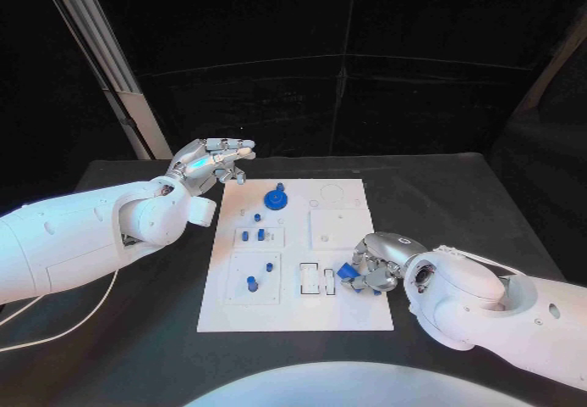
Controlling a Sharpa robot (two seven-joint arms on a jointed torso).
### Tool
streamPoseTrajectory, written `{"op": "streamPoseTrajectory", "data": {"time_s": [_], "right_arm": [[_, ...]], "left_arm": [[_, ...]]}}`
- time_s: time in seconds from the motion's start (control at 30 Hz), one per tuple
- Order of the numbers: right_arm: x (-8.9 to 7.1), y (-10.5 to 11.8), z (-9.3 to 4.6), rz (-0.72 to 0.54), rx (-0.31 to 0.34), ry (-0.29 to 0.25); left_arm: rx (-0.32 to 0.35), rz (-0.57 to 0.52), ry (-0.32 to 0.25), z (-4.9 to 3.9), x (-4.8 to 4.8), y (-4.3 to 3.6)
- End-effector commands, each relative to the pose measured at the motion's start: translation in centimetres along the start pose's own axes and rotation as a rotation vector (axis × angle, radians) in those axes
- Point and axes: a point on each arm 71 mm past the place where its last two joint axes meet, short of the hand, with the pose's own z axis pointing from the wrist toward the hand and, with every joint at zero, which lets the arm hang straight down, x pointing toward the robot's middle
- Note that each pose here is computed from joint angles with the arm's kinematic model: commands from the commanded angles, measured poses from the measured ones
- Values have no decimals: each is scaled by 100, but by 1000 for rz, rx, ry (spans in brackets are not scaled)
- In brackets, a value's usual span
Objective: Assemble the parts on the task board
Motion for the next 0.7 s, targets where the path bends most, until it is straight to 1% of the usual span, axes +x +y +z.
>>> {"op": "streamPoseTrajectory", "data": {"time_s": [0.03, 0.17, 0.3, 0.43, 0.47, 0.6, 0.7], "right_arm": [[-72, 72, -35, 164, -45, -82], [-80, 117, -48, 237, -66, -90], [-59, 149, -35, 266, -67, -69], [-15, 201, -4, 269, -69, -27], [9, 224, 13, 265, -68, -4], [64, 277, 54, 252, -63, 46], [98, 307, 82, 241, -54, 75]], "left_arm": [[2, -9, 13, 2, 13, -5], [1, -10, 14, 3, 17, -1], [0, -10, 15, 4, 20, 2], [-2, -11, 18, 8, 29, 6], [-2, -12, 20, 10, 35, 7], [-3, -12, 21, 13, 42, 9], [-4, -13, 22, 14, 47, 11]]}}
